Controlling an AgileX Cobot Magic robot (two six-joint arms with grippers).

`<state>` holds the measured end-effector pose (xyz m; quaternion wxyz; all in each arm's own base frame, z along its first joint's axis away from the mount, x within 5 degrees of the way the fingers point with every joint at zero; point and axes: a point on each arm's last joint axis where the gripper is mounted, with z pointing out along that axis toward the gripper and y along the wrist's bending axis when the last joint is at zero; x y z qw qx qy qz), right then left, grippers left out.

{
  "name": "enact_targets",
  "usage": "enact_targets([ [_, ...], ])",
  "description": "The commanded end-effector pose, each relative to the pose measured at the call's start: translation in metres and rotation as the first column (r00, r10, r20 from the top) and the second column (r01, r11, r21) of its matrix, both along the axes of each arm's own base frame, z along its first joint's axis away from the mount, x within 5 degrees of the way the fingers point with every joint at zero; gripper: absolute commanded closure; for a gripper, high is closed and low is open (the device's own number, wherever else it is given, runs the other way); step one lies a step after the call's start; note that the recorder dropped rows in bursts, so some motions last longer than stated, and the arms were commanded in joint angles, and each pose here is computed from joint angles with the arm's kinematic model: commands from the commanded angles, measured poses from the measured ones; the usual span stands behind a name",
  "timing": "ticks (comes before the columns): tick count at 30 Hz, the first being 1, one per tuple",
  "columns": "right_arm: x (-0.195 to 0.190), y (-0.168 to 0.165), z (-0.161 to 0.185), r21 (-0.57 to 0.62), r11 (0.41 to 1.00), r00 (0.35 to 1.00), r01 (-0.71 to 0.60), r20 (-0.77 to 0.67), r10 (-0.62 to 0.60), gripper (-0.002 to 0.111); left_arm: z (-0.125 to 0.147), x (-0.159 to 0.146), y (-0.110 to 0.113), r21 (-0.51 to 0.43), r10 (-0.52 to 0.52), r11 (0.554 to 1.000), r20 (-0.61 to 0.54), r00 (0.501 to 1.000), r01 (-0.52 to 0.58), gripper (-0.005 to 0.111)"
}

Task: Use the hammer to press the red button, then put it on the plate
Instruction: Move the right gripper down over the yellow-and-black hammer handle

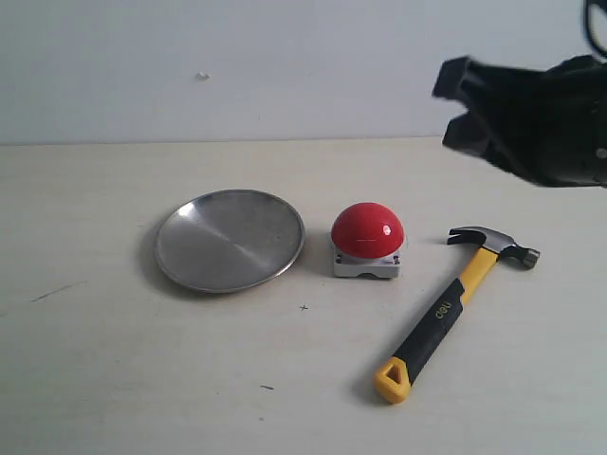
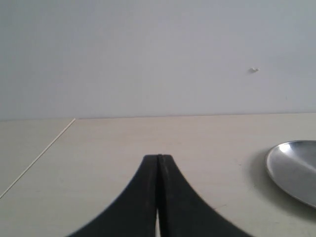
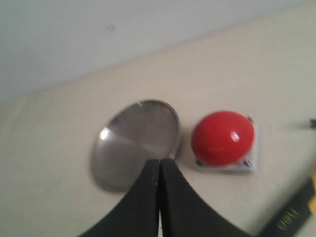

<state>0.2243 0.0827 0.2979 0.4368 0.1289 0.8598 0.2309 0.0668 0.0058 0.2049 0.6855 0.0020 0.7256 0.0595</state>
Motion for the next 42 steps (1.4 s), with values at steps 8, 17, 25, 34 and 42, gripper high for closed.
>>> enact_targets([
  [8,0.015,-0.010,-0.021,-0.350,0.937,0.856,0.023,-0.476,-0.199,0.108,-0.001,0.000,0.000,-0.009,0.003,1.000,0.004,1.000,-0.003,0.107],
  [17,0.022,0.004,-0.025,-0.198,0.978,0.846,0.073,-0.507,-0.165,0.108,-0.001,0.000,0.000,-0.009,0.003,1.000,0.004,1.000,-0.003,0.107],
  [25,0.027,0.014,-0.021,-0.056,0.993,0.868,0.106,-0.482,-0.120,0.108,-0.001,0.000,0.000,-0.009,0.003,1.000,0.004,1.000,-0.003,0.107],
  [34,0.027,0.014,-0.021,-0.057,0.993,0.868,0.104,-0.482,-0.119,0.108,-0.001,0.000,0.000,-0.009,0.003,1.000,0.004,1.000,-0.003,0.107],
  [42,0.027,0.014,-0.021,-0.057,0.993,0.868,0.104,-0.482,-0.119,0.108,-0.001,0.000,0.000,-0.009,0.003,1.000,0.004,1.000,-0.003,0.107],
])
